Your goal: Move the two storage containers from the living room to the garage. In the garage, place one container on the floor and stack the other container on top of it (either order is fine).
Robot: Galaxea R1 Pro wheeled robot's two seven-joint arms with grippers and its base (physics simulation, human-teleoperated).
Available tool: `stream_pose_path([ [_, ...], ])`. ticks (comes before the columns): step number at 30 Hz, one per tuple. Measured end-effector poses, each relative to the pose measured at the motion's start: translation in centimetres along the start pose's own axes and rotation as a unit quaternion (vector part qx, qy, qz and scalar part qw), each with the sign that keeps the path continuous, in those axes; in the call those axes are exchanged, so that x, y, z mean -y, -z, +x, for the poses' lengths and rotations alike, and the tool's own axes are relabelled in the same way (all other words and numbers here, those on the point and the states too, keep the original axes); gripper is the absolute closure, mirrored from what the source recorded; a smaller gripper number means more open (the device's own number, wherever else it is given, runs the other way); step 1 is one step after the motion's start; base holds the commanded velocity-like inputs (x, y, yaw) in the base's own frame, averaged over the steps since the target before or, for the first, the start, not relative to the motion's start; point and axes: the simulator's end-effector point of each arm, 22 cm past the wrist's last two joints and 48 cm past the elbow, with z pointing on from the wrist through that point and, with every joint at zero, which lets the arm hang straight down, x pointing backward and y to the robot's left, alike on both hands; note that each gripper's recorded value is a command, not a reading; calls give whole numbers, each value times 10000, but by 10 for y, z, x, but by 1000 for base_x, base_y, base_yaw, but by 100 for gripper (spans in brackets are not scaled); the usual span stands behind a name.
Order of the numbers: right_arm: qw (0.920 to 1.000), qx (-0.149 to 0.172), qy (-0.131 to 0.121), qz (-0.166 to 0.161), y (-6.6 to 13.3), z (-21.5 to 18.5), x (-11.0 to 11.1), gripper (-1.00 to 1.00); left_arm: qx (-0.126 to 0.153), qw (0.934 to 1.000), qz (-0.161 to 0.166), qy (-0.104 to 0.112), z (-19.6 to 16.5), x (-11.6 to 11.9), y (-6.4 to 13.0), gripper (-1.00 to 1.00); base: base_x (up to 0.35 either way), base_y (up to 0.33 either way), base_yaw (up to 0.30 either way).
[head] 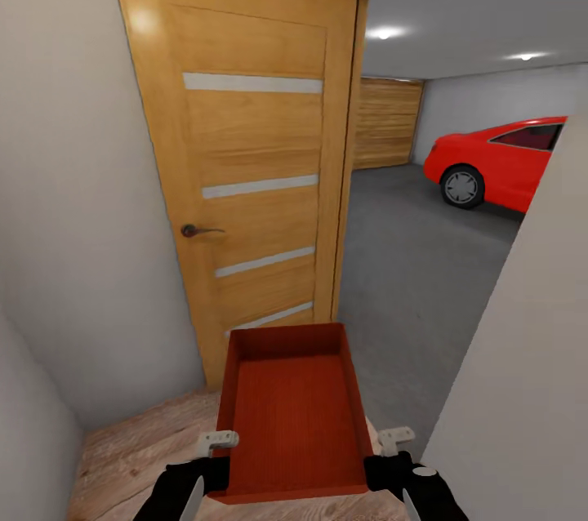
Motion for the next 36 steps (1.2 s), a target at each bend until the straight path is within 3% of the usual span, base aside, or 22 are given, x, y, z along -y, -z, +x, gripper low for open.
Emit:
stream_pose_path([
  [31,10000,4,0,0,0,0,0,100,4,10000,1,1,0,0,0,100,29,0,-275],
  [36,10000,3,3,1,0,0,0,100,3,10000,0,1,0,0,0,100,108,26,-99],
])
